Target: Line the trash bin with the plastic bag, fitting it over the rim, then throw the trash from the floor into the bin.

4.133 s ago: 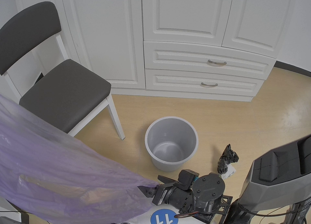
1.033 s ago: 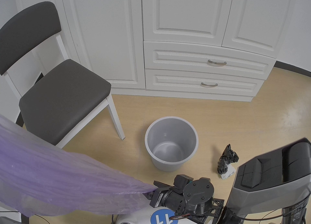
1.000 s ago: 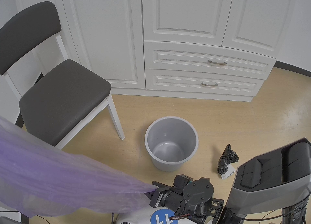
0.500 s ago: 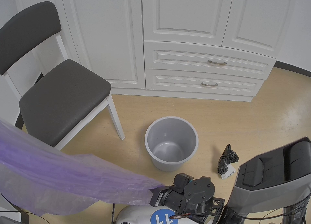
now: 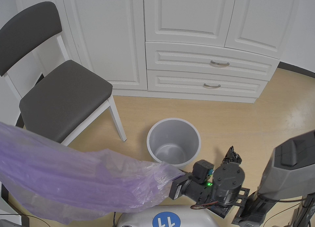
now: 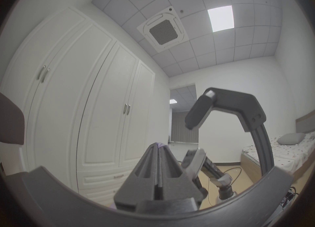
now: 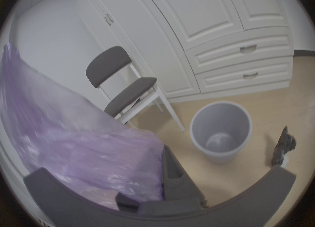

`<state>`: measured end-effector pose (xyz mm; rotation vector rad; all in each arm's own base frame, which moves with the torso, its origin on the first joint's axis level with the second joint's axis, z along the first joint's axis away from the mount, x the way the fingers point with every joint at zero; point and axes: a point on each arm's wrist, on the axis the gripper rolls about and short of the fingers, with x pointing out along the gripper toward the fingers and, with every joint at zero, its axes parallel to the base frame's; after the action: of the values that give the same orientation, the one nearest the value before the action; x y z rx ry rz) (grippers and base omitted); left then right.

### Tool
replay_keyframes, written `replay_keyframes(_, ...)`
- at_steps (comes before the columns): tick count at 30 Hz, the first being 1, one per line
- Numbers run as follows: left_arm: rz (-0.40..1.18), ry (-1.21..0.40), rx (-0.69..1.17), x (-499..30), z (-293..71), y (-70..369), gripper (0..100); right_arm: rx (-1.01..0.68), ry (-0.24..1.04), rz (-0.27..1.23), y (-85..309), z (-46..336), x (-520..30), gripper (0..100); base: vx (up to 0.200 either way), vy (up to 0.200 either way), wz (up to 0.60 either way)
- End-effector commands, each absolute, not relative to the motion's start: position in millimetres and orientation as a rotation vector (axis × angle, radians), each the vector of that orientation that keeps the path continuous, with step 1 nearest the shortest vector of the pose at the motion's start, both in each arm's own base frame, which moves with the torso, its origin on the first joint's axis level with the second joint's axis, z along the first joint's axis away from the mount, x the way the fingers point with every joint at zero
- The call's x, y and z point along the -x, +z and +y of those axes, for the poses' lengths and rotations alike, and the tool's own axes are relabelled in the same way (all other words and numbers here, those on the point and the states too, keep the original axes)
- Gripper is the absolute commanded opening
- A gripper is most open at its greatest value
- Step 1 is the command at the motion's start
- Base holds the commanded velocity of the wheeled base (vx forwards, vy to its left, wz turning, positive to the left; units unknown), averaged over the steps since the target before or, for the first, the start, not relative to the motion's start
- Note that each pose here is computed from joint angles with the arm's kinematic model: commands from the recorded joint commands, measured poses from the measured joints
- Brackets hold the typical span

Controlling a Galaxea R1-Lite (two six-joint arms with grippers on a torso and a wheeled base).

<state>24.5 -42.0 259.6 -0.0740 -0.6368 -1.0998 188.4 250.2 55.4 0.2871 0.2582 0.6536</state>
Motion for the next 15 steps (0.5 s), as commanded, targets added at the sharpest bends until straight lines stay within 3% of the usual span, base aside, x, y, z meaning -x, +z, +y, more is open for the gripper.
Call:
replay_keyframes(1, -0.512, -1.111, 0.032, -31, -49, 248, 0, -0.290, 0.618, 0.072, 112, 212, -184, 0, 0.000, 0.000, 0.00)
replay_keyframes(7, -0.385, -1.107, -0.016, -41, -60, 238, 0, -0.180, 0.563, -0.053, 149, 176, -174, 0, 0.000, 0.000, 0.00)
replay_keyframes(15, -0.296, -1.077, -0.052, -55, -72, 229, 0, -0.161, 0.555, -0.015, 204, 137, -138, 0, 0.000, 0.000, 0.00)
